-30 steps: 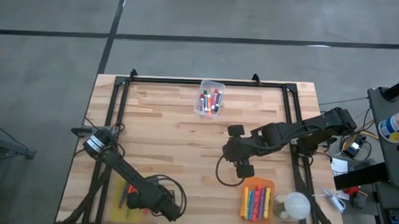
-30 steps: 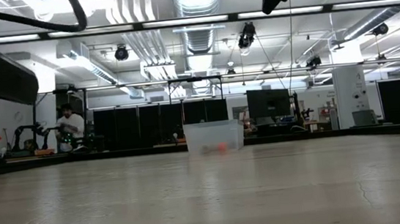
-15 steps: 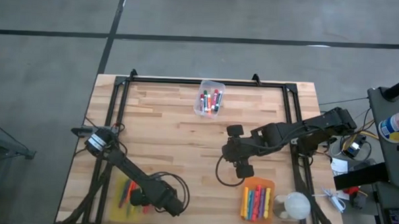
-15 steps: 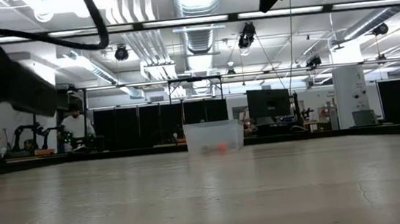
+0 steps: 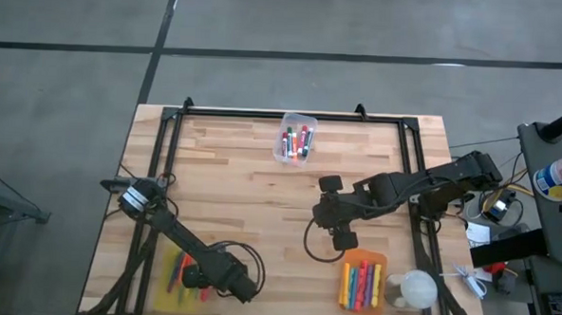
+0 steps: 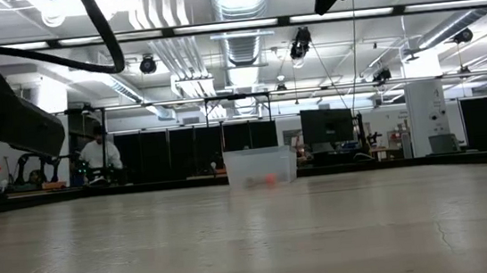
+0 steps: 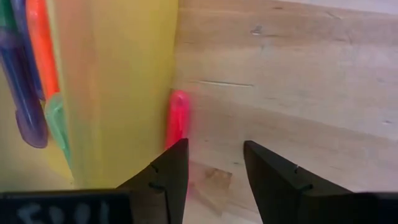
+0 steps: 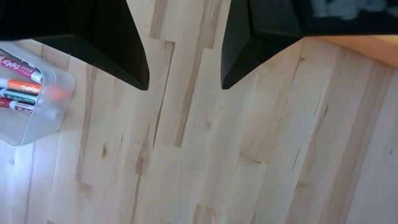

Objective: Pick & Place Markers
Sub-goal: Put the pink highlighter into the yellow bin

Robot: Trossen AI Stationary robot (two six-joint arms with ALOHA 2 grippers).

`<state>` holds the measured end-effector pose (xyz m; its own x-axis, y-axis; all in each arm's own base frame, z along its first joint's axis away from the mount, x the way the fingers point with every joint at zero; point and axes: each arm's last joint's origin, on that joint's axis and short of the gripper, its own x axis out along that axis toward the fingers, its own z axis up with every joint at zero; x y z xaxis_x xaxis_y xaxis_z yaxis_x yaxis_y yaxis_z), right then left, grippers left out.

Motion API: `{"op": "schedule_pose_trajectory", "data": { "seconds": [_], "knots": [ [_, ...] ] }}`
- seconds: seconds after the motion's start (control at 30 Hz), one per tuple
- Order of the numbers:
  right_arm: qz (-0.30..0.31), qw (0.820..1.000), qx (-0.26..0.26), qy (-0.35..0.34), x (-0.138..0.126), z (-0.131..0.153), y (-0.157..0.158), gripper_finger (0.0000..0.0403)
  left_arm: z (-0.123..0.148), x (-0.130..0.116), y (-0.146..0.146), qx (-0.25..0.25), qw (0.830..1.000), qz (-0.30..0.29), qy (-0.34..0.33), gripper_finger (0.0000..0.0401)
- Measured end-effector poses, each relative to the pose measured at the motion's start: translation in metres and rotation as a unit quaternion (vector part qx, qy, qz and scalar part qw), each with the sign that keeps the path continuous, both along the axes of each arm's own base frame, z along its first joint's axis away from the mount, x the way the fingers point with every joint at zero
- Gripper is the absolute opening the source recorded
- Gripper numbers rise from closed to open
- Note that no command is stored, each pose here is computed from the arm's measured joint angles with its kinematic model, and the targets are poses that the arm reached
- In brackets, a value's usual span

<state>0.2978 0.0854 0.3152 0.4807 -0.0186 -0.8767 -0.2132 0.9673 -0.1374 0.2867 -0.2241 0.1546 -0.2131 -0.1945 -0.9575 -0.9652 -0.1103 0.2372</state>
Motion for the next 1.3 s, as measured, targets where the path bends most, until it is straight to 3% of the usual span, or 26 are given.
{"op": "schedule_pose_trajectory", "data": {
  "seconds": [0.27, 0.4, 0.53, 0.87, 1.3],
  "knots": [
    [0.004, 1.000, -0.002, 0.000, 0.000, 0.000, 0.000, 0.0192, 0.003, 0.005, 0.003, -0.007, 1.000, 0.011, -0.014, 0.0155],
    [0.004, 1.000, -0.002, -0.001, 0.000, 0.000, 0.000, 0.0192, 0.020, 0.016, 0.000, -0.001, 0.996, 0.020, -0.084, 0.0155],
    [0.005, 1.000, -0.002, -0.002, 0.000, 0.000, 0.000, 0.0192, 0.036, 0.020, -0.001, 0.010, 0.994, 0.028, -0.106, 0.0155],
    [0.007, 1.000, -0.002, -0.005, 0.001, 0.000, 0.000, 0.0192, 0.033, 0.003, -0.018, -0.039, 0.998, 0.040, -0.037, 0.0155],
    [0.018, 1.000, -0.006, -0.013, 0.002, 0.001, 0.001, 0.0192, 0.022, -0.012, -0.017, -0.008, 0.999, 0.043, 0.003, 0.0155]
  ]
}}
